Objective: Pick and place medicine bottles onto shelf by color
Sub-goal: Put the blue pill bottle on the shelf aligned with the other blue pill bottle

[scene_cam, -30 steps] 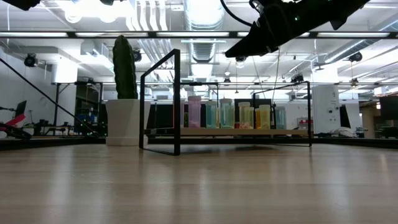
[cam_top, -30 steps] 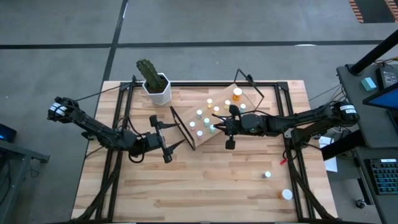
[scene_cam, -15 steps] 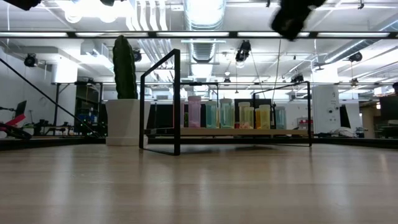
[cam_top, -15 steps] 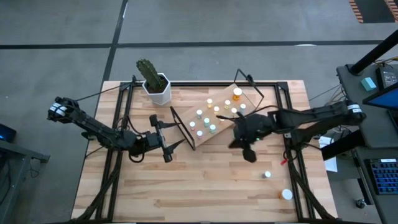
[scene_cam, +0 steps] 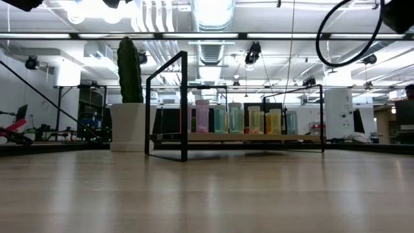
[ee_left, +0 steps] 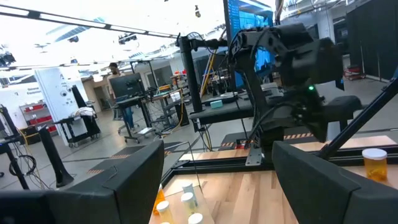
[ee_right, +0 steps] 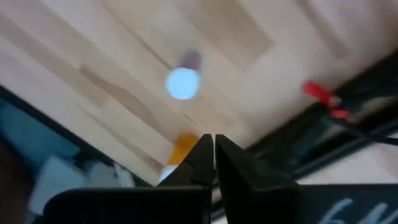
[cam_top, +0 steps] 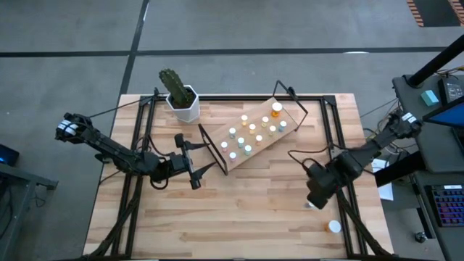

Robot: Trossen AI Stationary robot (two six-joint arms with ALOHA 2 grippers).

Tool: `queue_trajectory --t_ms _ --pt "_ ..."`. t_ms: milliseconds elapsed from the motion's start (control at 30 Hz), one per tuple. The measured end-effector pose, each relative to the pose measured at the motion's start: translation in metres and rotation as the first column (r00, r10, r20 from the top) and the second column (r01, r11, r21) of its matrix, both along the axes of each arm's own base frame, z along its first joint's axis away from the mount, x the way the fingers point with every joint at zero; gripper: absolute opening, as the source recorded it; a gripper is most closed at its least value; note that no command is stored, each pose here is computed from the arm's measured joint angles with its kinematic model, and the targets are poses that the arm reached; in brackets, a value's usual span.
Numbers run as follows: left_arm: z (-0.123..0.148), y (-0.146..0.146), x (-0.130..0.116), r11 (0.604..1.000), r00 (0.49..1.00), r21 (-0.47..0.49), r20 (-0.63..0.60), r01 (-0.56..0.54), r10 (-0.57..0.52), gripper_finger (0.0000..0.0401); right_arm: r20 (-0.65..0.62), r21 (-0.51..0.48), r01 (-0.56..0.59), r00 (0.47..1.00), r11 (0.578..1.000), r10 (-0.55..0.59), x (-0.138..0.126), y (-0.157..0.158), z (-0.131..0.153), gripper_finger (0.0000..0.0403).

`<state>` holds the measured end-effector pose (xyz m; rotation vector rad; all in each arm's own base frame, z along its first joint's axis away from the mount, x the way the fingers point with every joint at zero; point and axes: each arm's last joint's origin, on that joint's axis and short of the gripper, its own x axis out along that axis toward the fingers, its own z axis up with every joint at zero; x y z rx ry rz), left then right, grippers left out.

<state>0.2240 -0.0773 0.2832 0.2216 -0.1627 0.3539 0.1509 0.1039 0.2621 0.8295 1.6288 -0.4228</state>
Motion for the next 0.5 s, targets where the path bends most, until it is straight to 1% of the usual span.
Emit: queue_trajectory --t_ms 133,233,367,500 --pt "0.000 0.000 0.000 1.000 1.000 0.000 -0.001 0.000 0.000 0.0280 0.102 0.021 0.025 0.994 0.999 -0.027 -0.002 0.018 -0.010 0.0011" --pt "0.000 0.000 0.000 1.000 1.000 0.001 -0.001 0.000 0.000 0.0280 0.113 0.021 0.045 0.992 0.999 -0.047 -0.002 0.027 -0.017 0.0025" --pt "0.000 0.000 0.000 1.000 1.000 0.001 -0.002 0.000 0.000 0.0280 0.054 -0.033 0.059 0.997 0.998 -0.058 -0.002 0.030 -0.030 0.0068" --pt "0.000 0.000 0.000 1.000 1.000 0.001 -0.002 0.000 0.000 0.0280 0.021 -0.065 0.054 0.998 0.996 -0.053 0.002 0.033 -0.041 0.0132"
